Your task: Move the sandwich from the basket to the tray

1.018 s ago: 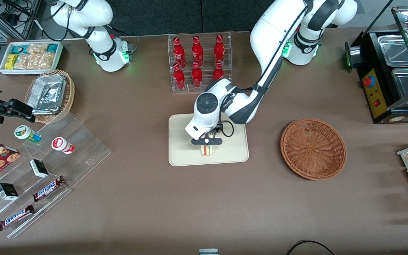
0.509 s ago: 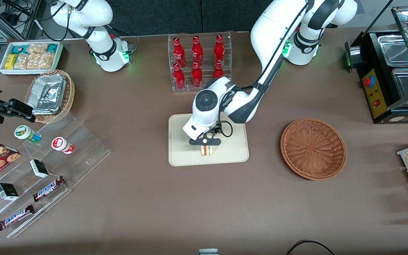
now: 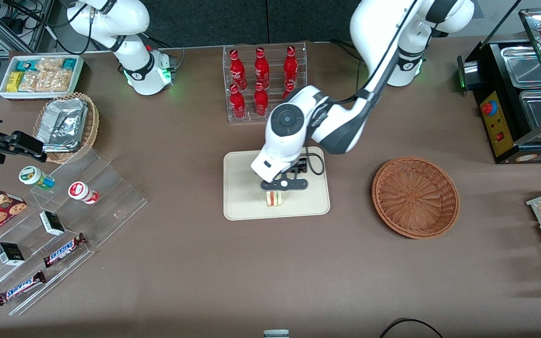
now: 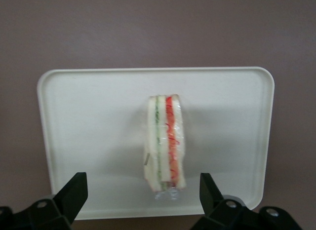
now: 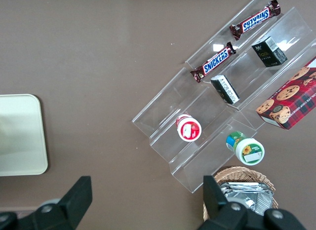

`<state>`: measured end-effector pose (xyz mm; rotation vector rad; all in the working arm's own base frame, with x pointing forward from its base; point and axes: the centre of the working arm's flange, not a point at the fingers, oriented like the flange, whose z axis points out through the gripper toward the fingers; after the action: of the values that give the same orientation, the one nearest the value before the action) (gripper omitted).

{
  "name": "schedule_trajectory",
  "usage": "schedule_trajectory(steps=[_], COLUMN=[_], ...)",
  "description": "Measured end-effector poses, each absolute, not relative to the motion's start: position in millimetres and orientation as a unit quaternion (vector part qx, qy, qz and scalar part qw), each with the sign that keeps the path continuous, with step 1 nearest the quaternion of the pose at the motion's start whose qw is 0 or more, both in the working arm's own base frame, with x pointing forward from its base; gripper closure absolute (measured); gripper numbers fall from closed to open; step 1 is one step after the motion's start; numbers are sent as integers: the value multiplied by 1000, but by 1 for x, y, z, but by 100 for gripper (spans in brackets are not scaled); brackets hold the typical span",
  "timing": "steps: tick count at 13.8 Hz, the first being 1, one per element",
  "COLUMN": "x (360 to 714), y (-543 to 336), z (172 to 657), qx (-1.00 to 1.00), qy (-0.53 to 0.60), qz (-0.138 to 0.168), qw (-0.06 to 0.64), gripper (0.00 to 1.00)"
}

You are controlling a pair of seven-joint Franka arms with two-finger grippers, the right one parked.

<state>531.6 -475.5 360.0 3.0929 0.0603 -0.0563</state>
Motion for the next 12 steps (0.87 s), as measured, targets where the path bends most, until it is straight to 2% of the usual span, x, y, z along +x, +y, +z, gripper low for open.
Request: schedule_trajectory(steps=[8, 12], x=[590, 599], y=[-332, -247], z=[411, 434], qx=[1000, 999], qy=[9, -20], qz=[-9, -34], qw=[19, 6], gripper=[0, 0])
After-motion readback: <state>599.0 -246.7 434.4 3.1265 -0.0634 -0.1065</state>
